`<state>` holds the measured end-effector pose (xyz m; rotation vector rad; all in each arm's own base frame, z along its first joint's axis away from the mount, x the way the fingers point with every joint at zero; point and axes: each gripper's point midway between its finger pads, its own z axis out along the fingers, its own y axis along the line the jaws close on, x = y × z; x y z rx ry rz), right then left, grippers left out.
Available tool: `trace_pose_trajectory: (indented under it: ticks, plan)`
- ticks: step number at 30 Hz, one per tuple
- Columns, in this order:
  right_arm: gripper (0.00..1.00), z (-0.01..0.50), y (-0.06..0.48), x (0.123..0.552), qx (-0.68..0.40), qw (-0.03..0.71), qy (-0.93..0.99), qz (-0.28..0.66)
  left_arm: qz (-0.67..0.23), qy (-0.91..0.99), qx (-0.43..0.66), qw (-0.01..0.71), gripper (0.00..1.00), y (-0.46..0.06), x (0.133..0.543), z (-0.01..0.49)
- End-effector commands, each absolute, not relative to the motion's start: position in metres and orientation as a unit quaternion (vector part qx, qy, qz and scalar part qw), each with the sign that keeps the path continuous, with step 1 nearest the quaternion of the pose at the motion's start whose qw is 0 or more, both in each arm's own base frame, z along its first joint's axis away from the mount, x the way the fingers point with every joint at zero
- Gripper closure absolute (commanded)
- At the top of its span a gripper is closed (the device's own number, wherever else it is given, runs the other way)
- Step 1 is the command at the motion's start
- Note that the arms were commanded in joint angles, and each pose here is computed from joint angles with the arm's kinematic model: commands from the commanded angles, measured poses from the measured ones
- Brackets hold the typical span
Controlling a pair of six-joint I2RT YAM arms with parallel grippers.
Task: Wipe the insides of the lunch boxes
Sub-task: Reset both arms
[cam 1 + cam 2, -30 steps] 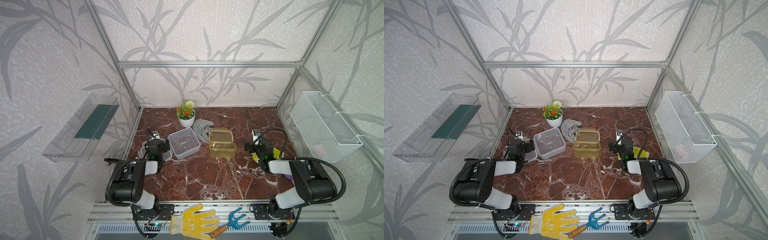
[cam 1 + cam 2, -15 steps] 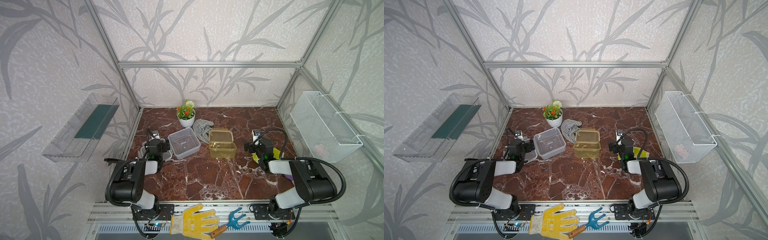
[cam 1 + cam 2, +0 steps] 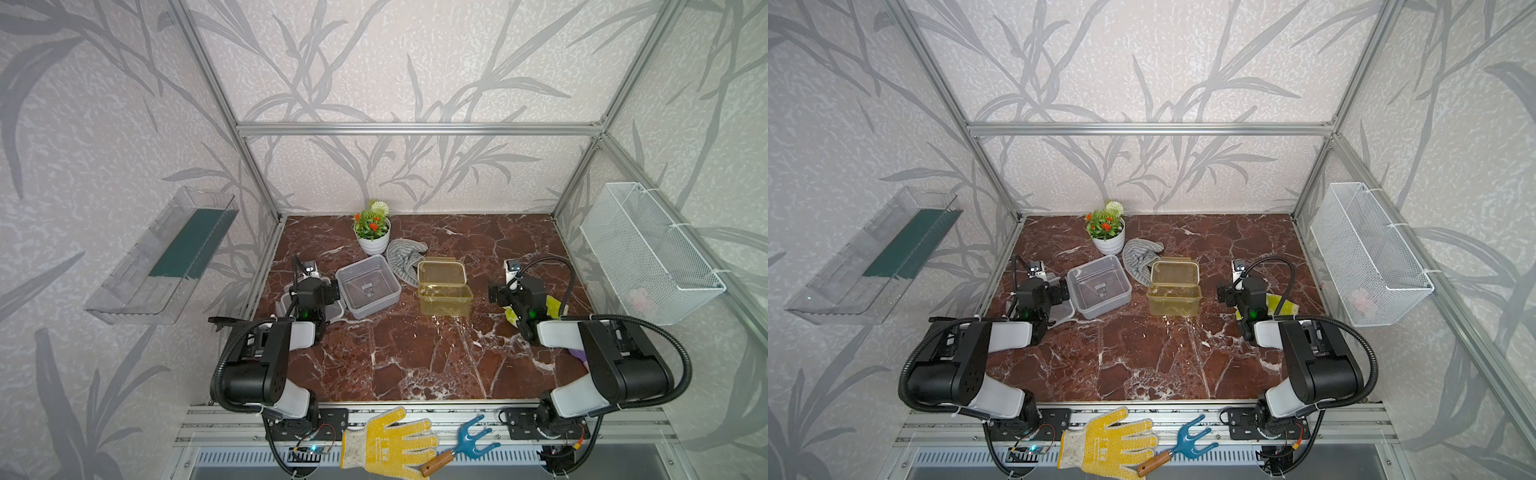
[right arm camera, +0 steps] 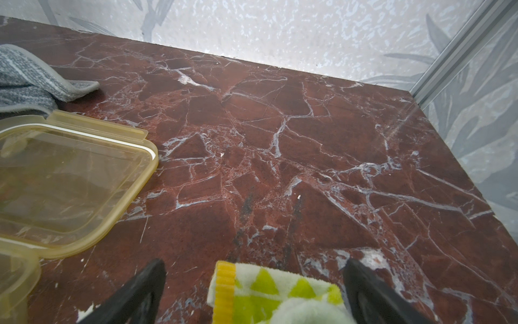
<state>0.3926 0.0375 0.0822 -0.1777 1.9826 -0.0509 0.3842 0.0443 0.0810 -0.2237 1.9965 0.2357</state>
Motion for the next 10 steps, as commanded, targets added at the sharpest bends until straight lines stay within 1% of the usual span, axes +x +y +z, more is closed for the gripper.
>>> trace_pose_trajectory:
  ticks: [1,10]
  plan:
    - [0.01,0.0902,0.038,0.3969,-0.071,0.554,0.829,-0.016,0.094,0.824,-0.097,0.55,0.01,0.0448,0.3926,0.0937]
    - [0.01,0.0901,0.0379,0.3969,-0.071,0.554,0.829,-0.016,0.094,0.824,-0.097,0.55,0.01,0.0449,0.3928,0.0941]
